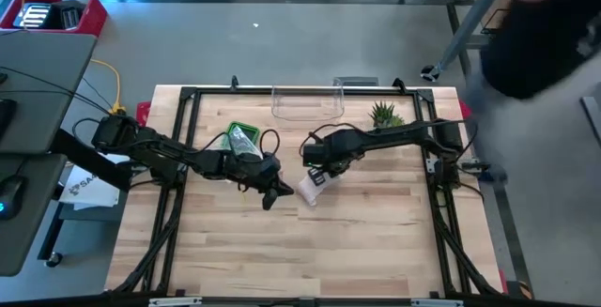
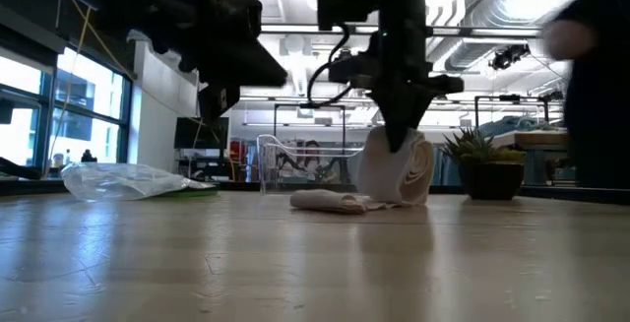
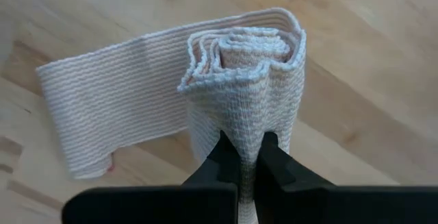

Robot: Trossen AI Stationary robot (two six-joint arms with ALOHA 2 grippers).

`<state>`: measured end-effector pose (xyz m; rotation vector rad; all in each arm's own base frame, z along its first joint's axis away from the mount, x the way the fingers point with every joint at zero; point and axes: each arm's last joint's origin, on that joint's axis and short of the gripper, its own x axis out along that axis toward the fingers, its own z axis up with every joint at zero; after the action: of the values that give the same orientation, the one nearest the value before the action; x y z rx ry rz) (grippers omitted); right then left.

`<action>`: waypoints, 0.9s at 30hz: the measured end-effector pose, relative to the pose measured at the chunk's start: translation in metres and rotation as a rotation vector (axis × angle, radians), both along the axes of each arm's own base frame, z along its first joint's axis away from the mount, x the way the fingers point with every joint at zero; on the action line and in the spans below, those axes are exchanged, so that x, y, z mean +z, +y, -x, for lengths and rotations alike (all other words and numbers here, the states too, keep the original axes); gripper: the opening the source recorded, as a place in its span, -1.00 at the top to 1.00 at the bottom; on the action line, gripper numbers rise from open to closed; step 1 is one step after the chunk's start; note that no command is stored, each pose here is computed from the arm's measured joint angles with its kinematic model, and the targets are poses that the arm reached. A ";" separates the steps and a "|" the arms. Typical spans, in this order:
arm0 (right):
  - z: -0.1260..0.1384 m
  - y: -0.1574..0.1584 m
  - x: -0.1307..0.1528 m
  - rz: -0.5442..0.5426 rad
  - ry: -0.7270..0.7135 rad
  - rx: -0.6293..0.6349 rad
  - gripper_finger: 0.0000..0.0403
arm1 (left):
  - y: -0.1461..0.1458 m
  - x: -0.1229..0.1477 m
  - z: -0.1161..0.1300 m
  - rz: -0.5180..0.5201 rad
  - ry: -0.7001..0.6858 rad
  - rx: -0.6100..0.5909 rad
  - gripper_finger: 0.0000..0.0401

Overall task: Roll bandage
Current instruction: Roll the bandage

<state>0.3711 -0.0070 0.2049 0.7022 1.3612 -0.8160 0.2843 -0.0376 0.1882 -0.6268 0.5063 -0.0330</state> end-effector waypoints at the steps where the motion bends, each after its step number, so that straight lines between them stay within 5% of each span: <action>1: -0.002 0.000 -0.002 0.005 0.004 0.012 1.00 | -0.001 0.002 0.001 0.010 -0.006 -0.019 0.88; 10: -0.010 0.004 -0.003 0.065 0.018 0.198 0.98 | 0.002 0.008 0.012 -0.014 0.049 0.000 0.93; 15: -0.012 0.004 -0.003 0.061 0.008 0.314 0.80 | 0.002 0.005 0.013 -0.022 0.084 -0.002 0.93; 23: -0.029 0.021 0.000 -0.162 -0.209 0.362 0.43 | 0.003 -0.001 0.018 -0.052 0.161 -0.005 0.93; 27: -0.033 0.026 0.004 -0.172 -0.247 0.382 0.37 | 0.003 -0.002 0.018 -0.060 0.170 0.001 0.93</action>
<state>0.4042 0.0185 0.2089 0.6250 1.2947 -0.3009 0.2662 -0.0347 0.1859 -0.5734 0.6685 0.0371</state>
